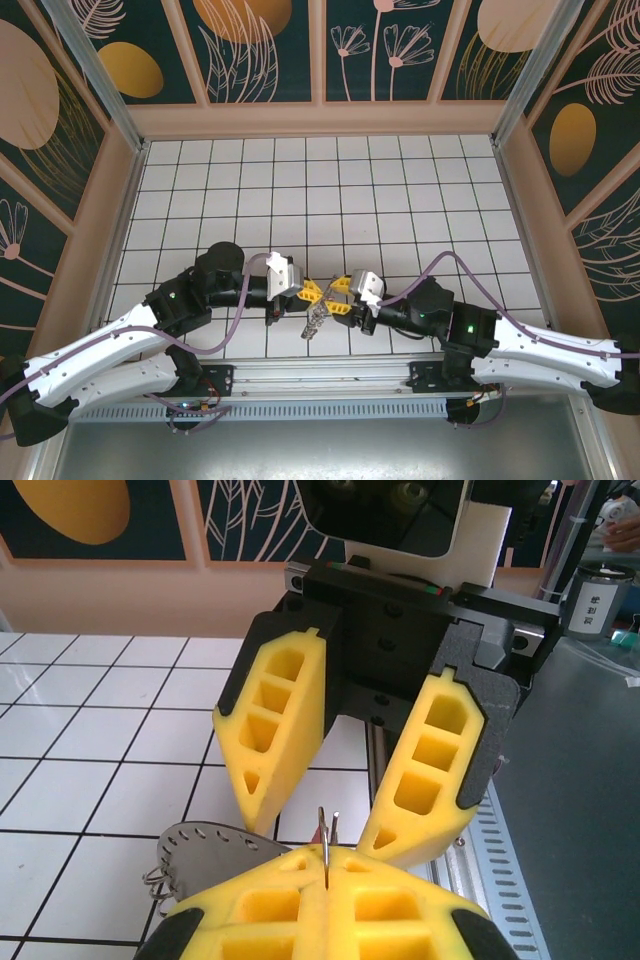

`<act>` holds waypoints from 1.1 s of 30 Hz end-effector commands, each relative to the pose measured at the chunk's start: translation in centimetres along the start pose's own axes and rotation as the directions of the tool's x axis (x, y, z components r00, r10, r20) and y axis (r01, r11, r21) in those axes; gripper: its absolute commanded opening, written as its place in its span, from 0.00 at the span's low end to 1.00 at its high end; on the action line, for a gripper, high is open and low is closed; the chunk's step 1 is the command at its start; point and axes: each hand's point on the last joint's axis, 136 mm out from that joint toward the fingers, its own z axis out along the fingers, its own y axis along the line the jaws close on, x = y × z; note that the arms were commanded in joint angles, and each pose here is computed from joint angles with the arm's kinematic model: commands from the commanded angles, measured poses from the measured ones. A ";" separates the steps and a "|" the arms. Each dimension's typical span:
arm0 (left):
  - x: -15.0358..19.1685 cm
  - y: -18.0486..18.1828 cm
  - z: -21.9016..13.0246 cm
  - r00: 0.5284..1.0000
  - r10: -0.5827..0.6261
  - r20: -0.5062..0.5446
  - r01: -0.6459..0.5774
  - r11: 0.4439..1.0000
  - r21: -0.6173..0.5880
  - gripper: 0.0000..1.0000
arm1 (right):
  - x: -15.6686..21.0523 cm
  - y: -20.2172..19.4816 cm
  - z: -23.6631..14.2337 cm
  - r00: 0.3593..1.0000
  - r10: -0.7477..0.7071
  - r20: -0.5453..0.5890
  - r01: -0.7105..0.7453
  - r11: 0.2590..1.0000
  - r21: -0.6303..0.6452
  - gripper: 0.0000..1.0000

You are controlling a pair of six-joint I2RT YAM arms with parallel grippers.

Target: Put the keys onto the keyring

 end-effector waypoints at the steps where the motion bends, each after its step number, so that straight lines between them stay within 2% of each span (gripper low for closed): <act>1: -3.4 -0.5 -0.7 0.992 0.079 0.097 -0.080 0.997 0.006 0.00 | -0.4 0.2 -0.3 1.000 0.002 0.007 -0.002 1.000 -0.007 0.29; 4: -3.5 -0.5 -0.8 0.991 0.082 0.102 -0.082 0.997 0.005 0.00 | -0.2 0.1 -0.3 1.000 0.001 0.003 -0.001 1.000 -0.003 0.20; 9: -3.5 -0.4 -1.0 0.990 0.085 0.109 -0.085 0.996 -0.013 0.00 | 0.0 -0.3 -0.4 1.000 0.020 -0.011 -0.020 0.999 0.026 0.19; 13: -3.6 0.1 -1.3 0.987 0.099 0.127 -0.093 0.994 -0.052 0.00 | -1.3 -0.2 -1.2 0.999 0.023 0.044 -0.025 0.999 0.031 0.29; 16: -3.6 0.1 -1.3 0.986 0.102 0.129 -0.096 0.994 -0.055 0.00 | -2.5 0.5 -1.7 0.996 -0.011 0.087 0.010 1.000 0.010 0.32; 23: -3.4 -0.1 -1.1 0.987 0.092 0.135 -0.088 0.995 -0.034 0.00 | -5.3 1.4 -2.3 0.978 -0.050 0.204 0.057 0.998 -0.029 0.39; 33: -3.5 -0.4 -0.9 0.986 0.098 0.137 -0.097 0.995 -0.016 0.00 | -6.6 1.1 -2.4 0.960 -0.073 0.272 0.076 0.997 0.001 0.44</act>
